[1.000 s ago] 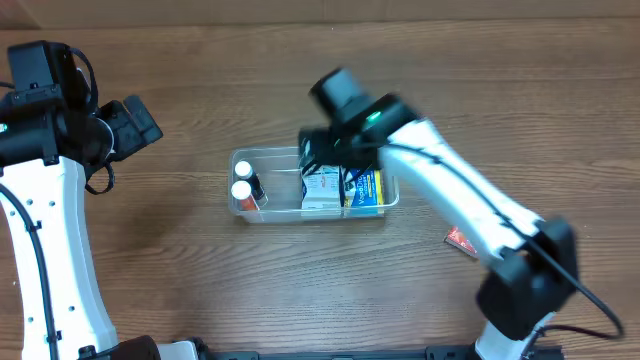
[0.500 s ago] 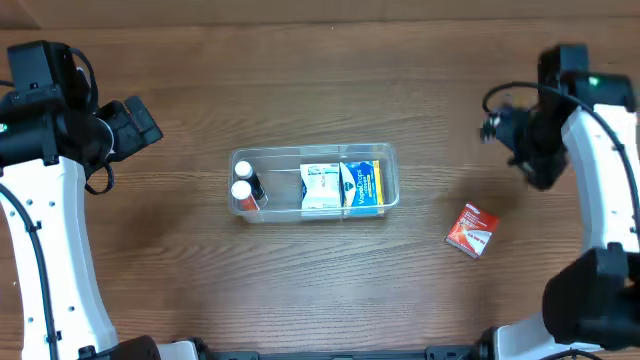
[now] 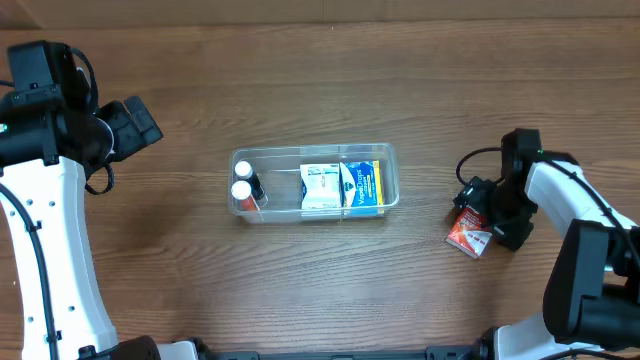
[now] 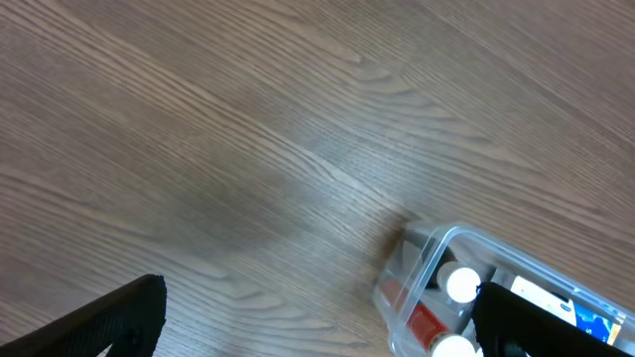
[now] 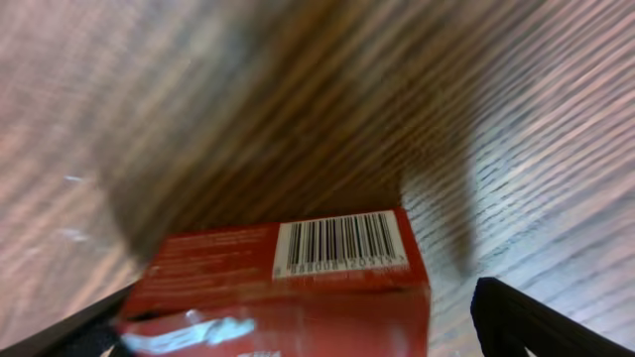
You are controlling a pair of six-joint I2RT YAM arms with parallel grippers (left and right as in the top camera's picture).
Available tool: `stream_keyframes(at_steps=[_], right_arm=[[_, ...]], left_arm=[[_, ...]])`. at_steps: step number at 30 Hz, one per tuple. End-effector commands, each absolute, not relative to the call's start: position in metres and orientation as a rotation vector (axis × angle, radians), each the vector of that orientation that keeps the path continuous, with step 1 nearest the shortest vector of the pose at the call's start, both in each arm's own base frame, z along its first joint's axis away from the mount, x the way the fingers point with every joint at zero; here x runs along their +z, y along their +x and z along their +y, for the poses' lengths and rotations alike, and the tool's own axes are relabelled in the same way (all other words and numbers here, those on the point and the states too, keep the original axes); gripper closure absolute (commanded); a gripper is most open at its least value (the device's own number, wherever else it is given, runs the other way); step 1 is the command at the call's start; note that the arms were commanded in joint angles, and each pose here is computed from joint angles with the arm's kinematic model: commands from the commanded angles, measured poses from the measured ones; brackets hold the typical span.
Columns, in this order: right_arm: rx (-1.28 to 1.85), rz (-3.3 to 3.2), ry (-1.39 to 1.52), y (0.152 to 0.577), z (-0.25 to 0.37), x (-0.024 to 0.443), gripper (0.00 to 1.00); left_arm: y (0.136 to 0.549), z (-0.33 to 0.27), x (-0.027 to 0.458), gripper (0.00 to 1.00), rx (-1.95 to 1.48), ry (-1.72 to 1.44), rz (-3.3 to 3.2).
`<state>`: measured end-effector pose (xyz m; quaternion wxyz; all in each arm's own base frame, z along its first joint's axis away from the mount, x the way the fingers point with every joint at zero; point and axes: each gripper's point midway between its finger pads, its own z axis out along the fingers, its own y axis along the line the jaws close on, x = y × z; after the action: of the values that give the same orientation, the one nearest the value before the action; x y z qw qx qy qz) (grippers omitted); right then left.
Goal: Pack container
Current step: 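Grasp the red sachet box with the right gripper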
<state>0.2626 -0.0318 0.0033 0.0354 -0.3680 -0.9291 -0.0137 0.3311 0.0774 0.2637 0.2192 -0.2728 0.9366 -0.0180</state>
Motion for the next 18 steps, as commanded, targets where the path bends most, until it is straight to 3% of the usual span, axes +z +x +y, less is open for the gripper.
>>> stream_keyframes(at_steps=[1, 4, 9, 18], right_arm=[[-0.051, -2.867, -1.067, 0.255, -0.029, -0.004, 0.00], [-0.071, -2.874, -1.020, 0.252, -0.026, -0.005, 0.03], [-0.158, -2.874, -0.980, 0.253, -0.016, -0.004, 0.19], [-0.157, -2.874, -0.980, 0.253, -0.016, -0.004, 0.36]], left_arm=[[0.333, 0.076, 0.271, 0.00, -0.049, -0.715, 2.579], [0.333, 0.076, 0.271, 0.00, -0.050, -0.715, 2.579], [0.333, 0.076, 0.271, 0.00, -0.050, -0.715, 2.579], [0.333, 0.076, 0.271, 0.00, -0.050, -0.715, 2.579]])
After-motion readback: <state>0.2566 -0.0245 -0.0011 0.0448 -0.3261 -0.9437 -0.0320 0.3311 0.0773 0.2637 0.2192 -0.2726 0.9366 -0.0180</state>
